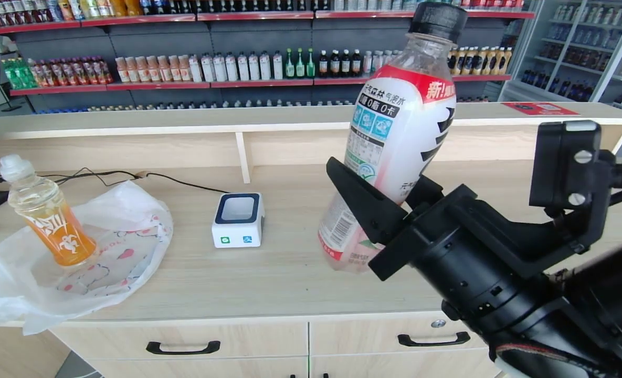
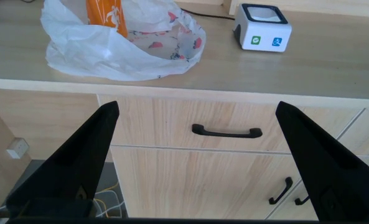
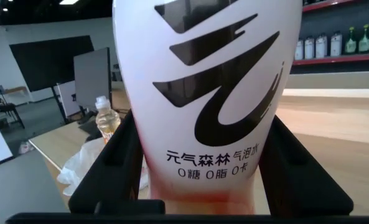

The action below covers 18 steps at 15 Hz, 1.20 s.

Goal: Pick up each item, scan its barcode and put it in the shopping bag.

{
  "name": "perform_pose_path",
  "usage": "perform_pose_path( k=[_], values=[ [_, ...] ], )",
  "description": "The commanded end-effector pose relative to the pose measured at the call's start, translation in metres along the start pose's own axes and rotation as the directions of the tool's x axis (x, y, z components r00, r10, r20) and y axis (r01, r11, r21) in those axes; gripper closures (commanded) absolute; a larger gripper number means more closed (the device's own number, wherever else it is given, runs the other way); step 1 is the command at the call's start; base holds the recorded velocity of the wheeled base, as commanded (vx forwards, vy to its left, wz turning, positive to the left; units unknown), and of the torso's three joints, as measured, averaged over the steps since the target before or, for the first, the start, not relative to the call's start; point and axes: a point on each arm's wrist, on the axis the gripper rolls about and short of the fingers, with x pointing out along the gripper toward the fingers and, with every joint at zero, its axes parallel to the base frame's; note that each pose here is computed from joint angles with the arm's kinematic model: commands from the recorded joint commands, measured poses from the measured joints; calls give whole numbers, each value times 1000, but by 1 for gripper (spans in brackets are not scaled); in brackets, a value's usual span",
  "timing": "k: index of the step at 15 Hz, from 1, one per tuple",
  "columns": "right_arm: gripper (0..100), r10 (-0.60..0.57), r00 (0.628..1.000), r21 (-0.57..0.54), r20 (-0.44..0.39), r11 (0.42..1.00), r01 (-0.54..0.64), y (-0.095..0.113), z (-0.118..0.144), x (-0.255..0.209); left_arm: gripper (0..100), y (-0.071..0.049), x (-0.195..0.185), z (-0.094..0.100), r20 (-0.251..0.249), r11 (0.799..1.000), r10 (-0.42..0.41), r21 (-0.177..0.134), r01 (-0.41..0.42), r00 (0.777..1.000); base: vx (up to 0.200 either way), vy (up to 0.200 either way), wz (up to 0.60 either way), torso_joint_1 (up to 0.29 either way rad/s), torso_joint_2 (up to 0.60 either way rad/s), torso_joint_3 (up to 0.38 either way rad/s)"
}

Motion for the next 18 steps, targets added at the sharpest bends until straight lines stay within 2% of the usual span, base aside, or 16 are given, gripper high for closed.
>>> perform_pose_path(
  k=[1,3,4,7,12,15,18],
  values=[
    [100,44,999,16,-2,999,-44,9,-1,0,0,0,0,0,-2,1000,2,1,-2,1000,0,0,0,0,0,0],
    [100,104,995,53,-9,993,-103,23,-2,-4,0,0,0,0,-2,1000,2,-24,-2,1000,0,0,0,0,0,0],
    [100,149,989,105,-11,983,-147,39,-4,-5,0,0,0,0,-2,1000,2,-27,-2,1000,0,0,0,0,0,0],
    [100,183,983,145,27,972,-185,54,2,0,0,0,0,0,-4,1000,2,-27,-2,1000,0,0,0,0,0,0],
    [100,146,989,187,41,971,-151,53,2,7,0,0,0,0,-2,1000,2,-22,-2,1000,0,0,0,0,0,0],
    [100,51,996,197,78,978,-65,36,6,21,0,0,0,0,-4,1000,2,-22,-2,1000,0,0,0,0,0,0],
    [100,38,997,220,65,974,-52,31,4,19,0,0,0,0,-2,1000,0,-21,0,1000,0,0,0,0,0,0]
  ],
)
